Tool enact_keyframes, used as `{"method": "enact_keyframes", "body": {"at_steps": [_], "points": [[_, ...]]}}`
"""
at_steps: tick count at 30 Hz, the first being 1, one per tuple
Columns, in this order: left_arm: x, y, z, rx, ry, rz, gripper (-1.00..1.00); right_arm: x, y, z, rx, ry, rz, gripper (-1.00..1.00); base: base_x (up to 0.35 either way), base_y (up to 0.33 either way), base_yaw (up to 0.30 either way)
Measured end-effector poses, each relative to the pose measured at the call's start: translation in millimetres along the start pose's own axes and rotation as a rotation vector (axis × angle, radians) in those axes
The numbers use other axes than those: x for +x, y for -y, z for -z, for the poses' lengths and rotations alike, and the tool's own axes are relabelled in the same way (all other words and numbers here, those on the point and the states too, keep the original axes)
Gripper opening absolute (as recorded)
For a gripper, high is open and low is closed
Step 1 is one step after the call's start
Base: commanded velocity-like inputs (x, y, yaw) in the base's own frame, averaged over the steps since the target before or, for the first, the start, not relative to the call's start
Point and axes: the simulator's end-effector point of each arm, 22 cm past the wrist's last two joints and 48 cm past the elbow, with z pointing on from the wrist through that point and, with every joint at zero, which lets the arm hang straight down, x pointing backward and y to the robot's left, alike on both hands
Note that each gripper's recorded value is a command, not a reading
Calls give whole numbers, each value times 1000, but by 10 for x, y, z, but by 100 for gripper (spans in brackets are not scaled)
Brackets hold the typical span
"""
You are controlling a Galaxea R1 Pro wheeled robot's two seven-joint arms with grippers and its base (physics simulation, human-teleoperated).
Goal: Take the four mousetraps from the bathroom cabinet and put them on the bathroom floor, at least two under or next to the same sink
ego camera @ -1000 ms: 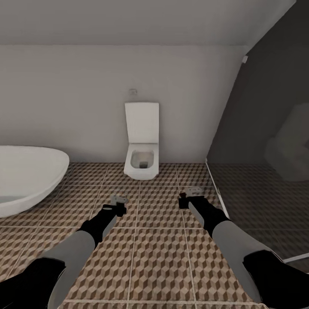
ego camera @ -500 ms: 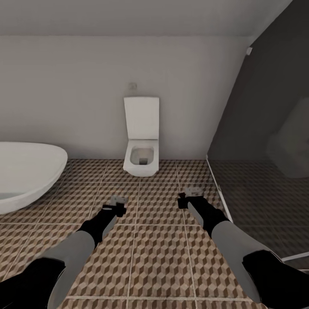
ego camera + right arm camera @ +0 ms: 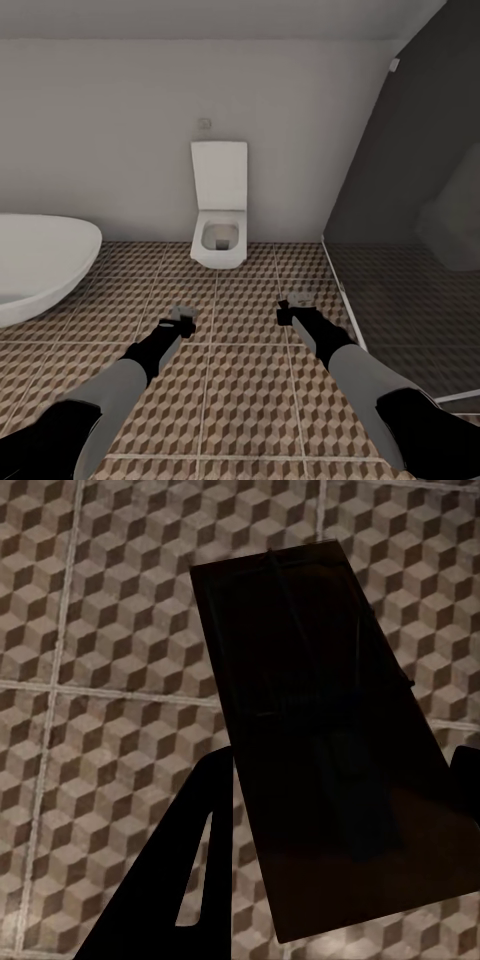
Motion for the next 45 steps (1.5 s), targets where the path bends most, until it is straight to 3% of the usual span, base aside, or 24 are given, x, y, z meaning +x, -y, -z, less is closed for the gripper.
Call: {"method": "enact_keyframes", "body": {"at_steps": [45], "points": [[739,165,-814,7,-76,-9,-100,694,-18,-881,-4,-70,-1,-100,0,0,0]]}}
